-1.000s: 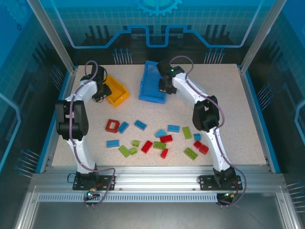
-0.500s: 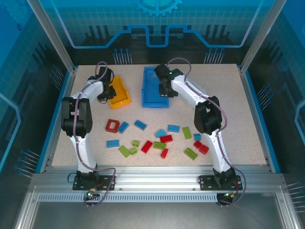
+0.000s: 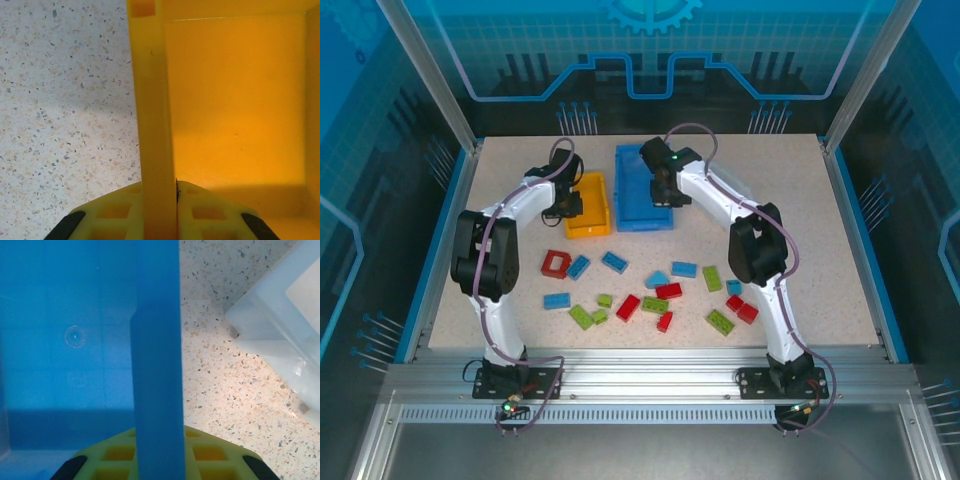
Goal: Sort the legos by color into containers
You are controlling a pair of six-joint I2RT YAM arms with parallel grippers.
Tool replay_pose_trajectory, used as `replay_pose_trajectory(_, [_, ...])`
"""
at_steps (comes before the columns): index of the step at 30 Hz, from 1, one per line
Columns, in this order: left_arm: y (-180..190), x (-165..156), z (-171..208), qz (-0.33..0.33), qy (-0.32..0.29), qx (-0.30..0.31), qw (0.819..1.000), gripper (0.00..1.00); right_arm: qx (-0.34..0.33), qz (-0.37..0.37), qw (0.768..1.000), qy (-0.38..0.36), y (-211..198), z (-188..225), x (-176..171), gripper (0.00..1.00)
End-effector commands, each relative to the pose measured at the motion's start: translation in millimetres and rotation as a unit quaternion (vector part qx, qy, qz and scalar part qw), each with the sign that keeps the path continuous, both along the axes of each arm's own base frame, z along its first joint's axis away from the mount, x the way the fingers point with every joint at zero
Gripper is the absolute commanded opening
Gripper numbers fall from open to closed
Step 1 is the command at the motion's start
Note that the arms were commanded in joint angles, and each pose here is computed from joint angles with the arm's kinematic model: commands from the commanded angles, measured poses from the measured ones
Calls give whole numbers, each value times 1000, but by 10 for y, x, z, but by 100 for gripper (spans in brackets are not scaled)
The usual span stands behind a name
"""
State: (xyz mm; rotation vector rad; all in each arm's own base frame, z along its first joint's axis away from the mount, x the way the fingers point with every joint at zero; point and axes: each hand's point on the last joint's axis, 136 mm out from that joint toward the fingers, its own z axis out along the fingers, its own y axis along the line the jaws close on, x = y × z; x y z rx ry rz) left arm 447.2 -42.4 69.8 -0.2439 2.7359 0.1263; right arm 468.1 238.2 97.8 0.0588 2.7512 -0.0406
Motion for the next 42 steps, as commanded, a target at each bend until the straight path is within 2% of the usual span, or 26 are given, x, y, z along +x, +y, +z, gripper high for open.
replay_pose_trajectory(1, [133, -68, -51, -19, 22, 44, 999, 9, 25, 16, 999, -18, 196, 102, 104, 16])
replay_pose_trajectory(4, [115, -13, -90, -22, 23, 42, 999, 12, 28, 20, 999, -5, 243, -4, 90, 19])
replay_pose_trajectory(10, [62, 91, -81, -21, 17, 35, 999, 30, 21, 22, 1000, -8, 198, 50, 47, 35])
replay_pose_trajectory(13, [73, 91, -14, -18, 14, 37, 999, 38, 25, 20, 999, -21, 142, 255, 21, 47])
replay_pose_trajectory(15, [86, 82, 58, -16, 7, 40, 999, 47, 26, 20, 999, -34, 97, 409, 4, 51])
replay_pose_trajectory(20, [120, 74, 390, -7, -32, 41, 999, 60, 7, 23, 995, -100, -295, 969, 19, 57])
replay_pose_trajectory(24, [40, 75, 758, -2, -76, 13, 997, 65, 2, 39, 989, -140, -766, 1201, 67, 60])
replay_pose_trajectory(28, [-293, -10, 1185, -14, -133, -64, 989, 72, -5, 88, 984, -157, -1219, 1136, 181, 59])
replay_pose_trajectory(33, [-1053, -271, 1574, -70, -194, -215, 955, 80, 12, 111, 986, -127, -1691, 841, 370, 58])
replay_pose_trajectory(38, [-1683, -662, 1712, -125, -213, -318, 915, 84, 8, 131, 987, -91, -1907, 590, 530, 58])
replay_pose_trajectory(42, [-1973, -932, 1636, -151, -199, -350, 903, 84, -1, 138, 989, -60, -1987, 378, 611, 58])
